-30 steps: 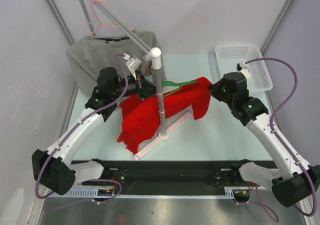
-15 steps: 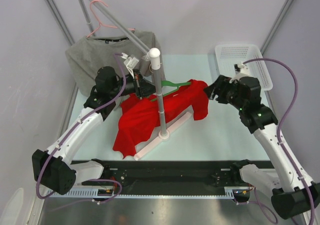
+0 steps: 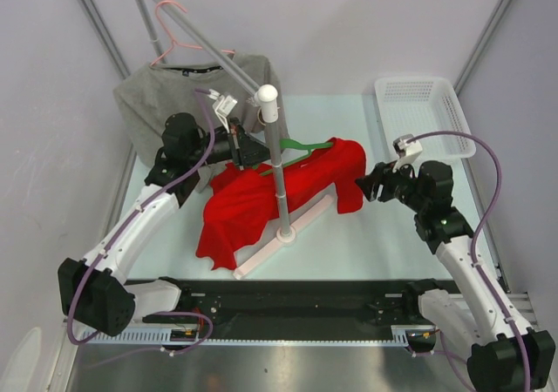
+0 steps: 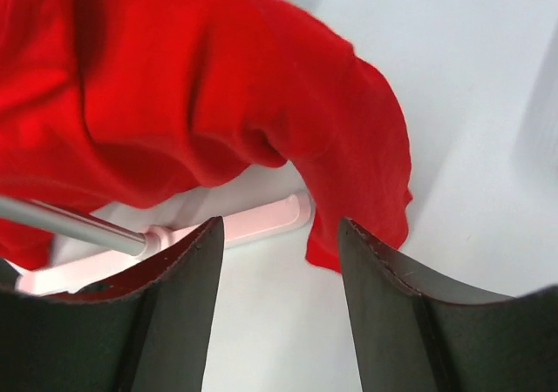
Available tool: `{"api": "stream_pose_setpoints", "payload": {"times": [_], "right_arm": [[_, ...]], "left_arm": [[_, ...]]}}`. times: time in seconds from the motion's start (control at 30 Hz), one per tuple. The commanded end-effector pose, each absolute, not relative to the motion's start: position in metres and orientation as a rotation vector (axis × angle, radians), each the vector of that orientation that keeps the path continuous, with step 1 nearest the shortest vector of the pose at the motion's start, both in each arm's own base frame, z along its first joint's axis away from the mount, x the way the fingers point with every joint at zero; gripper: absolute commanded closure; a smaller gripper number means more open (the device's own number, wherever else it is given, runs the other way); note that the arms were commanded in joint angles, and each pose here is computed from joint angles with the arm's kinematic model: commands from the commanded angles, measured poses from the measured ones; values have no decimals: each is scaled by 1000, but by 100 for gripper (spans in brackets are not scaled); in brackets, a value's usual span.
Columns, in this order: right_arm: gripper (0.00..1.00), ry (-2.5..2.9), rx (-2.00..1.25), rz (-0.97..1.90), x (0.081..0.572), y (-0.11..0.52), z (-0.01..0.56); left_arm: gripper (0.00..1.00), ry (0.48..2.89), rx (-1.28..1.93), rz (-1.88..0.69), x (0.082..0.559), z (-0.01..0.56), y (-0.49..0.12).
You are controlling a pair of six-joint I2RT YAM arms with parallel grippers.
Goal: Remove the t-shirt from the hanger
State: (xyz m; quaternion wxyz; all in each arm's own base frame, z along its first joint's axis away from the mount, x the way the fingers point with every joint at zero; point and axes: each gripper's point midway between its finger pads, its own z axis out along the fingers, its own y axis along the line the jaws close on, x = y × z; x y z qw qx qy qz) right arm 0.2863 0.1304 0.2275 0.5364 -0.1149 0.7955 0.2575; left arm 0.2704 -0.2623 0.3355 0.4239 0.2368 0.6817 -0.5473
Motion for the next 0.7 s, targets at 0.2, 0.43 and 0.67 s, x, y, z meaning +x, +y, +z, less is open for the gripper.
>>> {"api": "stream_pose_setpoints", "payload": {"times": [0.2,0.43,0.67], "right_arm": [[32,1530,-512,380,328,126,255],[26,1495,-520,273,352,118,250],[60,1409,-566,396,349,142,263]], "left_arm": [[100,1587,657,-1466,257,376,-262],[100,1584,662,-1467,257,376,-260],[99,1600,645,-1469,261,371,-259]]}}
